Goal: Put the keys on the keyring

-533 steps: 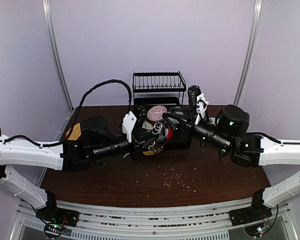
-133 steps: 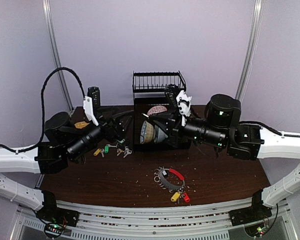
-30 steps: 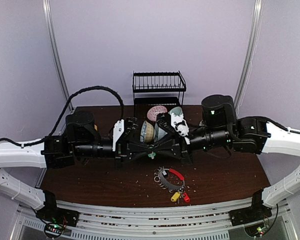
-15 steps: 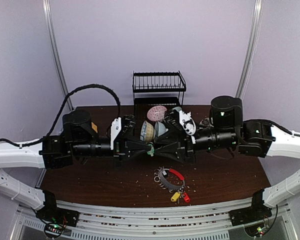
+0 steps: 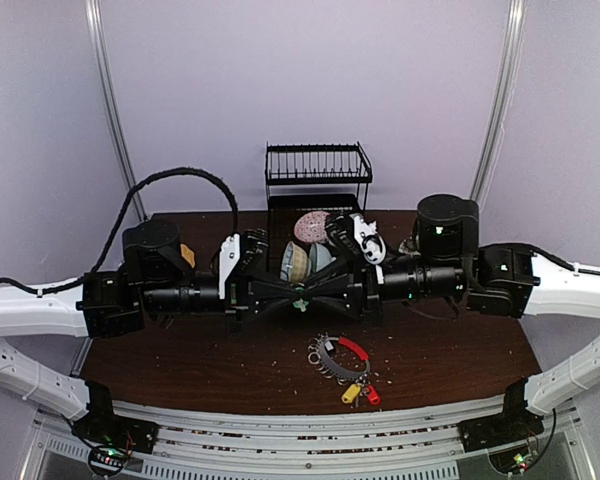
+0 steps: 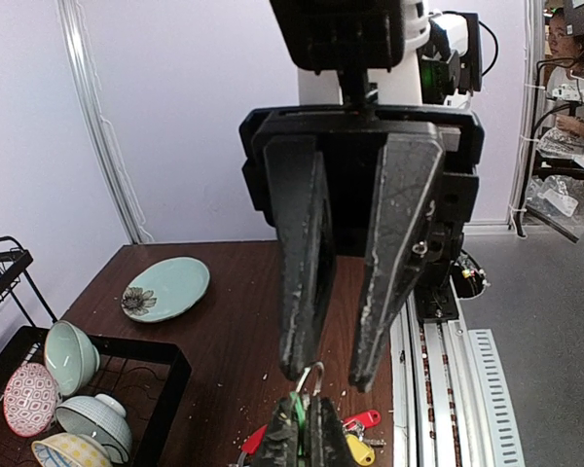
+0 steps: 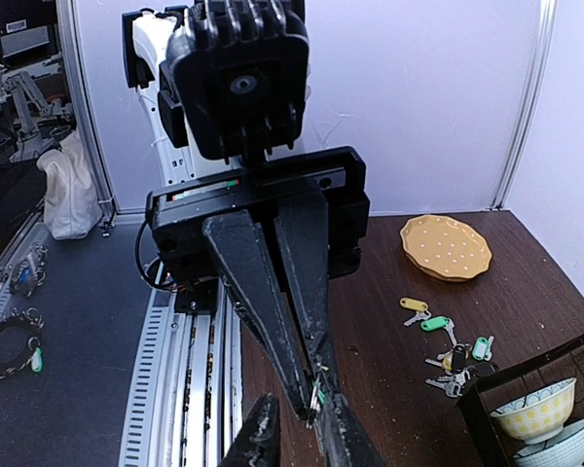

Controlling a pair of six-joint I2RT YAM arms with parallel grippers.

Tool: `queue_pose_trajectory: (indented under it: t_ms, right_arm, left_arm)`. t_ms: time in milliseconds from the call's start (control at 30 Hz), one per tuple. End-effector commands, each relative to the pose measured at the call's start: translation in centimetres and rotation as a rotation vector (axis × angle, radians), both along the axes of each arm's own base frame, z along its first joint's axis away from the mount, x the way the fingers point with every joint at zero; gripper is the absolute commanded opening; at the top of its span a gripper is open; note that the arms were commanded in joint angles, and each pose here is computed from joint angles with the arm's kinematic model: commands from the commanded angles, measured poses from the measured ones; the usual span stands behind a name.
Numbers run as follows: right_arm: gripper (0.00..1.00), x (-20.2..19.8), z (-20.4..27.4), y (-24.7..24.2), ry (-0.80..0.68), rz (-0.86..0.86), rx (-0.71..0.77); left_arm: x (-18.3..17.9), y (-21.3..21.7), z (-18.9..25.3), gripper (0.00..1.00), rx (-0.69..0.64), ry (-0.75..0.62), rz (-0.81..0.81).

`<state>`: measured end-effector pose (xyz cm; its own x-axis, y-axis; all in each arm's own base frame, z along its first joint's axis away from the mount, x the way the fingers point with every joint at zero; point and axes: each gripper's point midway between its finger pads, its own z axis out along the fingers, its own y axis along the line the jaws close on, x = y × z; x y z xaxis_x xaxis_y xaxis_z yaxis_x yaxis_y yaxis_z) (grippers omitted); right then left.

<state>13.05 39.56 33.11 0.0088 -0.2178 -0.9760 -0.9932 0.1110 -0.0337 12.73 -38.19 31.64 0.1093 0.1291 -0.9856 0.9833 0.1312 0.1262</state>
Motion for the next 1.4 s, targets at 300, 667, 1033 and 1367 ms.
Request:
queue_pose_trajectory:
  t_ms: [300, 667, 1033, 1367]
  right_arm:
    - [0.00, 0.5, 0.4, 0.1, 0.012, -0.013, 0.022]
    - [0.00, 4.5, -2.6, -3.0, 0.148, -0.213, -0.045]
    - [0.00, 6.6, -12.0, -10.1, 0.398, -0.540, -0.236]
    - [0.00, 5.9, -16.3, -12.7, 0.509, -0.640, -0.257]
  left_arm:
    - [-0.1, 0.3, 1.7, 0.00, -0.065, -0.037, -0.001]
    - [3.1, 0.2, -0.4, 0.58, -0.014, 0.056, 0.174]
    - [7.1, -1.4, -10.3, 0.60, 0.290, 0.228, 0.376]
    - [10.0, -6.1, -20.5, 0.60, 0.656, 0.420, 0.185]
